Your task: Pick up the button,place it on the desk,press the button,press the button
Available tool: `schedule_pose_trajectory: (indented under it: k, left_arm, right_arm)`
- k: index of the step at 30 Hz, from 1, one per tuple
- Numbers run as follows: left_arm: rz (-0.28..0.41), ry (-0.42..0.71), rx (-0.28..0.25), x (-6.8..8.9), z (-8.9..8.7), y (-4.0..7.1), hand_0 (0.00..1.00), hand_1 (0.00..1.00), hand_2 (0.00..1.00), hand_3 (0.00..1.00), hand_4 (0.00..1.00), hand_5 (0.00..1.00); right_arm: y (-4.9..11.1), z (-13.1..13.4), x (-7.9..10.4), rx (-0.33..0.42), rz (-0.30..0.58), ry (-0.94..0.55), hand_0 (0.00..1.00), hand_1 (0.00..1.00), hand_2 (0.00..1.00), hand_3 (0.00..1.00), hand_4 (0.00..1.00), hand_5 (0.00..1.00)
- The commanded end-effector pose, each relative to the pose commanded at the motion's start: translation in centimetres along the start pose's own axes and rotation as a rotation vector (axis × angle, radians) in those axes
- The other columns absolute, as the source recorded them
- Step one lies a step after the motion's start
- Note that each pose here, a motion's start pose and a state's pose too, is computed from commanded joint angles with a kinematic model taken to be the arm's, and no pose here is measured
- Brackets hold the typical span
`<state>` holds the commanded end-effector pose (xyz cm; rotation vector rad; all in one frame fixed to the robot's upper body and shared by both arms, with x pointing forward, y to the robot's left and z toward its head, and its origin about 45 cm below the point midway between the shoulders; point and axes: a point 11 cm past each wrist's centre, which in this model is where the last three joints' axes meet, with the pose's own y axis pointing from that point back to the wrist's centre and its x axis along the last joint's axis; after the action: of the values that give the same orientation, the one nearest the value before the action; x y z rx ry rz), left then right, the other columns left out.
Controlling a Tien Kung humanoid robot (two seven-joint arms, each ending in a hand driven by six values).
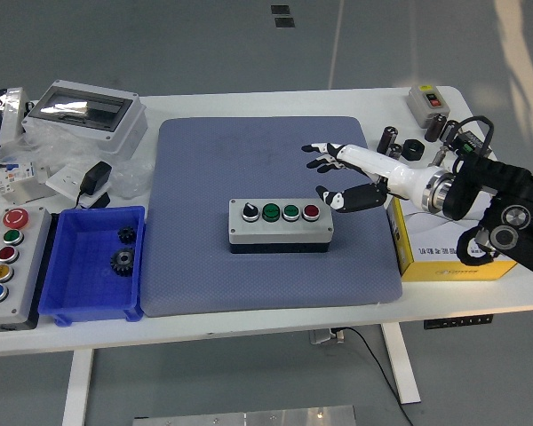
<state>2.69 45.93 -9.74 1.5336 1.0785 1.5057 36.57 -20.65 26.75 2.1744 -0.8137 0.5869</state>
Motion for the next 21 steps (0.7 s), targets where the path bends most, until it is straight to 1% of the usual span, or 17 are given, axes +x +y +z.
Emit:
schedule_pose_trajectory:
  k: [4, 5, 10, 11, 16, 17, 21]
  left_arm:
    - [0.001, 0.002, 0.001, 0.1, 0.0, 0.0, 0.621, 0.524, 0.531, 0.584, 0.597, 0.222]
    - [0.001, 0.002, 0.002, 0.1, 0.0, 0.0, 0.620, 0.524, 0.530, 0.583, 0.596, 0.223]
    - [0.003, 0.004, 0.006, 0.2, -0.1, 0.0, 0.620, 0.524, 0.530, 0.583, 0.596, 0.223]
    - [0.003, 0.004, 0.007, 0.2, -0.1, 0.0, 0.620, 0.524, 0.529, 0.584, 0.596, 0.222]
    - [0.004, 0.004, 0.007, 0.2, 0.0, 0.0, 0.620, 0.524, 0.529, 0.584, 0.596, 0.222]
    - [0.004, 0.003, 0.006, 0.2, 0.0, 0.0, 0.620, 0.524, 0.528, 0.583, 0.595, 0.221]
    - [0.003, 0.002, 0.006, 0.2, 0.0, 0.0, 0.620, 0.524, 0.528, 0.583, 0.595, 0.221]
  right_arm:
    - [-0.6, 0.0, -0.4, -0.071, -0.087, 0.054, 0.714, 0.764, 0.772, 0.937, 0.377, 0.005]
    - [-0.7, 0.0, -0.5, -0.085, -0.104, 0.067, 0.034, 0.166, 0.307, 0.767, 0.324, 0.015]
    - [-1.3, -0.1, -0.4, -0.114, -0.122, 0.096, 0.034, 0.166, 0.307, 0.767, 0.324, 0.015]
    - [-1.4, -0.1, -0.3, -0.117, -0.123, 0.098, 0.002, 0.099, 0.215, 0.772, 0.244, 0.043]
    - [-2.2, -0.1, -0.6, -0.124, -0.127, 0.089, 0.002, 0.099, 0.215, 0.772, 0.244, 0.043]
    - [-2.4, 0.0, -0.7, -0.124, -0.128, 0.086, 0.002, 0.082, 0.192, 0.770, 0.208, 0.044]
    - [-3.2, 0.1, -1.2, -0.131, -0.133, 0.075, 0.002, 0.082, 0.192, 0.770, 0.208, 0.044]
